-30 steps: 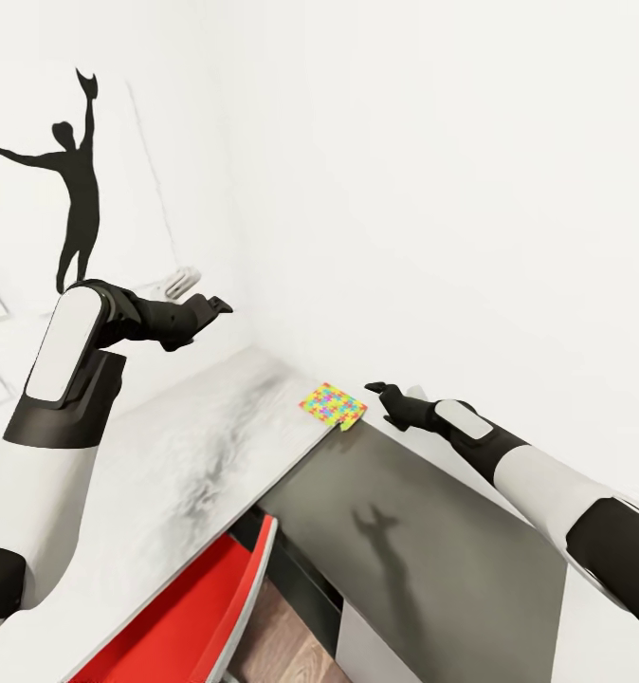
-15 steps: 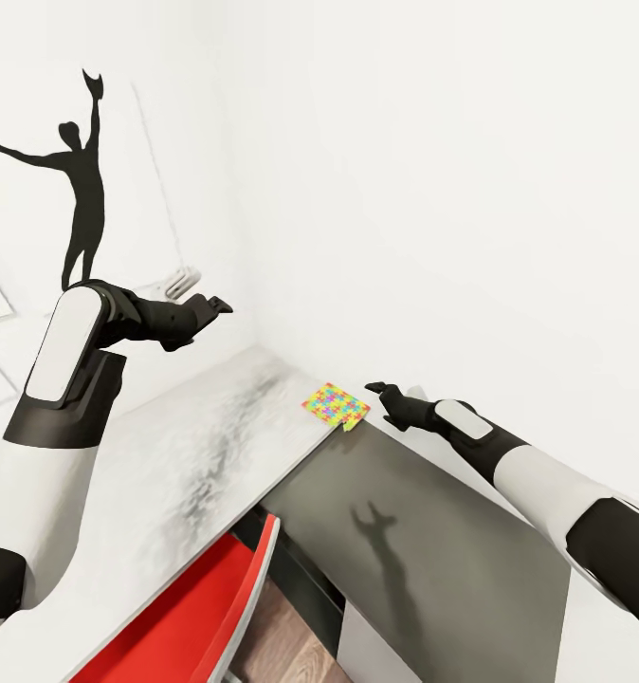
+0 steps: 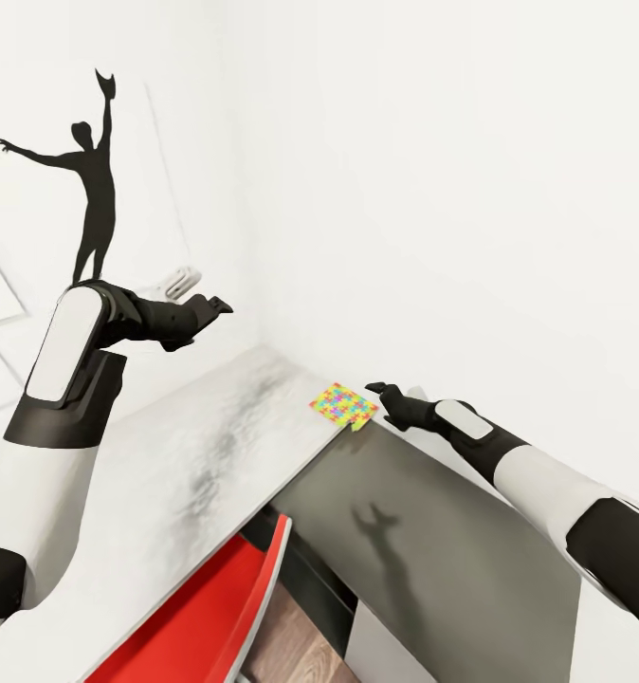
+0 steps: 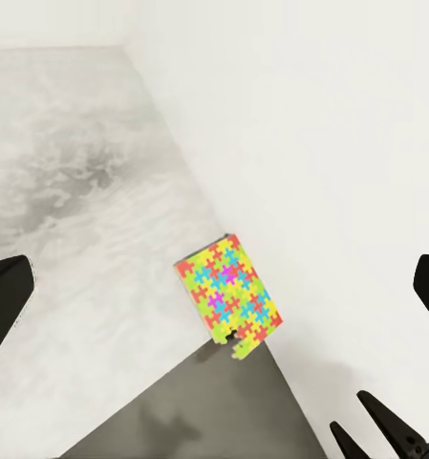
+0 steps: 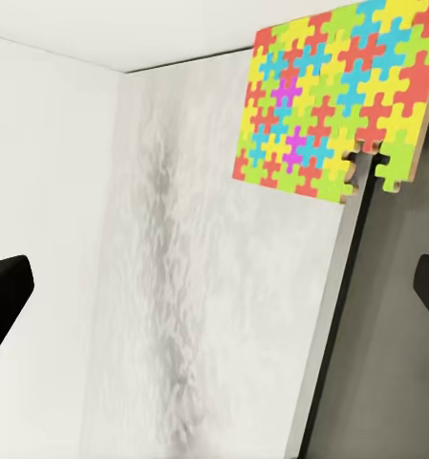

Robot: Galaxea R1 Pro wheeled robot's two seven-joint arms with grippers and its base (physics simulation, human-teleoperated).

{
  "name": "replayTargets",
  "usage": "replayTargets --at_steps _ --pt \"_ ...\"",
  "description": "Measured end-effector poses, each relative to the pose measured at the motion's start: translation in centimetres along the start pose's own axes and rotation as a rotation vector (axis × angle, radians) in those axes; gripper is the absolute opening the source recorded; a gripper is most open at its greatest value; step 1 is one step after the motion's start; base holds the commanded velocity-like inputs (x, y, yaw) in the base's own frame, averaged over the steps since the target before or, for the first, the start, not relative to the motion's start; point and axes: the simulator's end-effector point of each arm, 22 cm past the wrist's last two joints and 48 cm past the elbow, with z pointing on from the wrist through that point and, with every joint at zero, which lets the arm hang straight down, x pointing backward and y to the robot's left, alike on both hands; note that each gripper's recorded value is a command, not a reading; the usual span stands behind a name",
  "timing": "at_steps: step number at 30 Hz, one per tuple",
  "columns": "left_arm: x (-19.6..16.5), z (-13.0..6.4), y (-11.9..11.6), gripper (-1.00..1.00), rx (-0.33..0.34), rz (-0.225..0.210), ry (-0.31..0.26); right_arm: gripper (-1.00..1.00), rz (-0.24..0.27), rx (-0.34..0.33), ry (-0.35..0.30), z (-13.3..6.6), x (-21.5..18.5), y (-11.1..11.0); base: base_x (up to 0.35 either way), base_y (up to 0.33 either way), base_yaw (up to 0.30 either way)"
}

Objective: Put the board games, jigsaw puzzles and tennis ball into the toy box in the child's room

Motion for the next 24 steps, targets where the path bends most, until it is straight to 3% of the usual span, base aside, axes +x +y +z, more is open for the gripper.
replayTargets --at_steps 9,24 --pt "0.02 0.00 -0.01 1.00 0.000 0.001 0.000 1.00 0.000 0.000 0.000 0.00 -0.02 0.00 0.000 0.066 0.015" --pt "0.06 0.04 -0.01 1.00 -0.001 0.001 0.001 1.00 0.003 -0.002 -0.004 -0.07 -0.22 -0.09 0.000 0.010 0.147"
